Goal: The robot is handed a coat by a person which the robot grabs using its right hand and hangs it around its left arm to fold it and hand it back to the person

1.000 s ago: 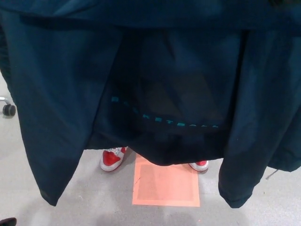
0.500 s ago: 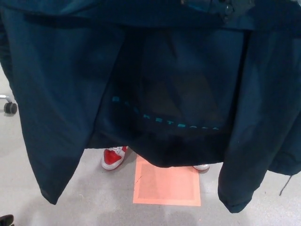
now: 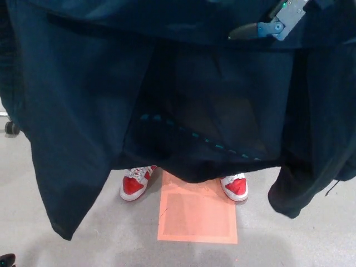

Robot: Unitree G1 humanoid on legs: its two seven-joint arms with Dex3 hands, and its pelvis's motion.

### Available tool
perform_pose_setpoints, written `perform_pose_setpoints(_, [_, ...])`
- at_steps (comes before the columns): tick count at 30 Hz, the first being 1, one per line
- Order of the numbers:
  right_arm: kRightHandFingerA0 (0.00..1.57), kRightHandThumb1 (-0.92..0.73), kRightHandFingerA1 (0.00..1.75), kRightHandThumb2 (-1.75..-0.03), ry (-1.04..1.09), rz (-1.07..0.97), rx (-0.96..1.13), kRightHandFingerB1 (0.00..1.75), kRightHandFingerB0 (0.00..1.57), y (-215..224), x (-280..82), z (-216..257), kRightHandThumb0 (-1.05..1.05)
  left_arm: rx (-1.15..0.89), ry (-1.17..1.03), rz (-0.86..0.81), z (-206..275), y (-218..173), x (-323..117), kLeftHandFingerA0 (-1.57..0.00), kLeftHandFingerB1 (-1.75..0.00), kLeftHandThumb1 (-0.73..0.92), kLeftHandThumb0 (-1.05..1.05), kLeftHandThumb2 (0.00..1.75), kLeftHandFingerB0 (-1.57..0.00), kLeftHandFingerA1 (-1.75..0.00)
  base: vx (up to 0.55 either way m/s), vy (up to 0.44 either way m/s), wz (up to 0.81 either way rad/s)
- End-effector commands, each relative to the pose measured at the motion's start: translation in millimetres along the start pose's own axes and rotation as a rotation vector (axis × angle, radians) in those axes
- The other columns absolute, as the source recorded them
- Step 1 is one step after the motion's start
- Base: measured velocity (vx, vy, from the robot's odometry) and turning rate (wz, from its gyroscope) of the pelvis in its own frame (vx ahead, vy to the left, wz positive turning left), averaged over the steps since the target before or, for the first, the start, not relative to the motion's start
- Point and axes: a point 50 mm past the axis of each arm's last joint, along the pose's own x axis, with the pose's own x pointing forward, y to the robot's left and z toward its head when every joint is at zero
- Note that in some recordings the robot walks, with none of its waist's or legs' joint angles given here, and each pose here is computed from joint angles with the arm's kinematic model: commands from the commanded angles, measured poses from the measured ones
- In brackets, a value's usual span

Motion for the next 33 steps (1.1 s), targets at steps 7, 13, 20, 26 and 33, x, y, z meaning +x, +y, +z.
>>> perform_pose_setpoints(7, [0.27, -0.47, 0.46, -0.82, 0.444, -0.101, -0.517, 0.30, 0.06, -12.3, 21.5, 0.6, -0.82, -0.045, -0.072, 0.014, 0.8, 12.5, -7.8, -0.05, -0.20, 0.79, -0.81, 1.07, -0.05, -0.24, 0.00, 0.000, 0.00])
perform_pose_setpoints(13, [0.96, -0.54, 1.03, -0.97, 0.416, -0.287, -0.672, 0.59, 0.72, -0.8, 34.5, -11.4, -0.72, -0.073, -0.059, 0.006, -2.5, 12.5, -8.7, -0.04, -0.25, 0.76, -0.75, 1.04, -0.04, -0.29, 0.00, 0.000, 0.00])
perform_pose_setpoints(20, [0.86, -0.92, 1.13, -0.68, 0.383, -0.406, -0.690, 0.39, 0.51, -1.2, 35.6, -15.0, -0.48, -0.081, -0.097, 0.021, 6.6, 7.8, -3.7, -0.09, -0.38, 0.71, -0.72, 1.02, -0.02, -0.46, 0.00, 0.000, 0.00])
perform_pose_setpoints(26, [0.84, -0.69, 1.07, -1.07, 0.319, -0.507, -0.497, 0.62, 0.50, -9.9, 30.4, -16.9, -0.32, -0.109, -0.145, -0.003, 13.5, 7.0, -3.0, 0.00, -0.48, 0.64, -0.33, 1.15, 0.00, -0.49, 0.00, 0.000, 0.00])
perform_pose_setpoints(33, [0.76, -0.86, 1.11, -0.64, 0.265, -0.678, -0.514, 0.68, 0.72, -16.5, 22.8, -20.2, -0.40, -0.131, -0.154, -0.044, 12.1, 0.2, -2.7, -0.27, -0.31, 0.87, -0.64, 0.66, -0.20, -0.35, 0.00, 0.000, 0.00])
